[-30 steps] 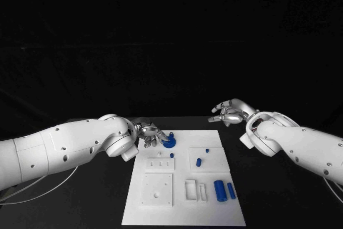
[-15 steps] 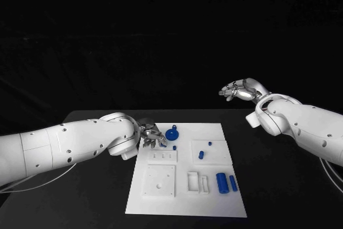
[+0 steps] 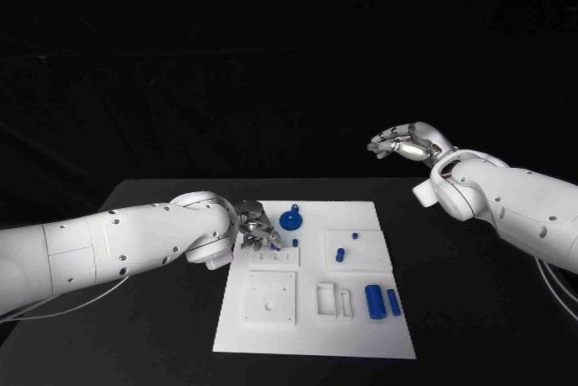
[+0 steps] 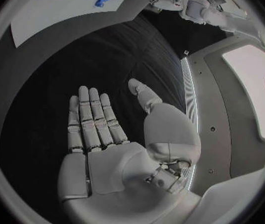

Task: Assemble the parts on the task board

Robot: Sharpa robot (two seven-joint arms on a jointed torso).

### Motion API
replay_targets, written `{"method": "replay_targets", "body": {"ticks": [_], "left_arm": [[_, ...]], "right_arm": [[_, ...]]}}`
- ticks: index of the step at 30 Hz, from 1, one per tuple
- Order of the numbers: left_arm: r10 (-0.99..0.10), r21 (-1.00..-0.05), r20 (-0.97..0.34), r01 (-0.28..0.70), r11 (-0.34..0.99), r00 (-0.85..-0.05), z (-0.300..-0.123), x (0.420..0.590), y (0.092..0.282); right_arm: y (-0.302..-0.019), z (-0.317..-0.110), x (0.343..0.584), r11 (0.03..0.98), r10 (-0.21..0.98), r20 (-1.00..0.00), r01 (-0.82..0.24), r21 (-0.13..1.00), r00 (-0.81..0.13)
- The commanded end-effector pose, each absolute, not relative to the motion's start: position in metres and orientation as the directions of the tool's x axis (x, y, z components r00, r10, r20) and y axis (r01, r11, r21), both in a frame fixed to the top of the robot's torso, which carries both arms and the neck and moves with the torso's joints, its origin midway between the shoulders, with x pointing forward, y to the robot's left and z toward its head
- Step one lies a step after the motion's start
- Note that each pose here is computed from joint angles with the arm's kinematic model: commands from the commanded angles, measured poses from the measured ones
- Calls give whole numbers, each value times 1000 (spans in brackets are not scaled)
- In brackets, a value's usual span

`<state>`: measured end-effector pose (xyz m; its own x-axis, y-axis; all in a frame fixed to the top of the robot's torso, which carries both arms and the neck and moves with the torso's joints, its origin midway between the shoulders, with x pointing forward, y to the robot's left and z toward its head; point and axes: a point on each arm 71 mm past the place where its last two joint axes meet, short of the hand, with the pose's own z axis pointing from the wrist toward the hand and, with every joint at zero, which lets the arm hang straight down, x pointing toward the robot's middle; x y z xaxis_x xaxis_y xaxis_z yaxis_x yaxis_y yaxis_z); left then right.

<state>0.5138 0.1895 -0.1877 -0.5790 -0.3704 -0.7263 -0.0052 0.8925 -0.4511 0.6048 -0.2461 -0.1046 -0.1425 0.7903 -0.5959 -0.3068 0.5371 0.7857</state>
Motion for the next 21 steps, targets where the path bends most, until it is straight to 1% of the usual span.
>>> {"method": "replay_targets", "body": {"ticks": [1, 6, 10, 17, 21], "left_arm": [[-314, -408, -741, 26, 913, -594, -190, 514, 188], [-307, -403, -739, 29, 915, -600, -195, 512, 186], [-305, -401, -743, 32, 915, -596, -196, 513, 185], [-319, -403, -752, 19, 915, -576, -195, 517, 188], [-318, -402, -750, 18, 916, -580, -198, 518, 188]], "right_arm": [[-240, -103, 603, 510, 788, -588, -340, 790, -182], [-238, -103, 603, 508, 786, -587, -340, 791, -192], [-238, -103, 603, 510, 785, -589, -339, 791, -193], [-238, -103, 603, 512, 784, -590, -337, 790, -192], [-236, -103, 603, 512, 783, -591, -339, 790, -194]]}}
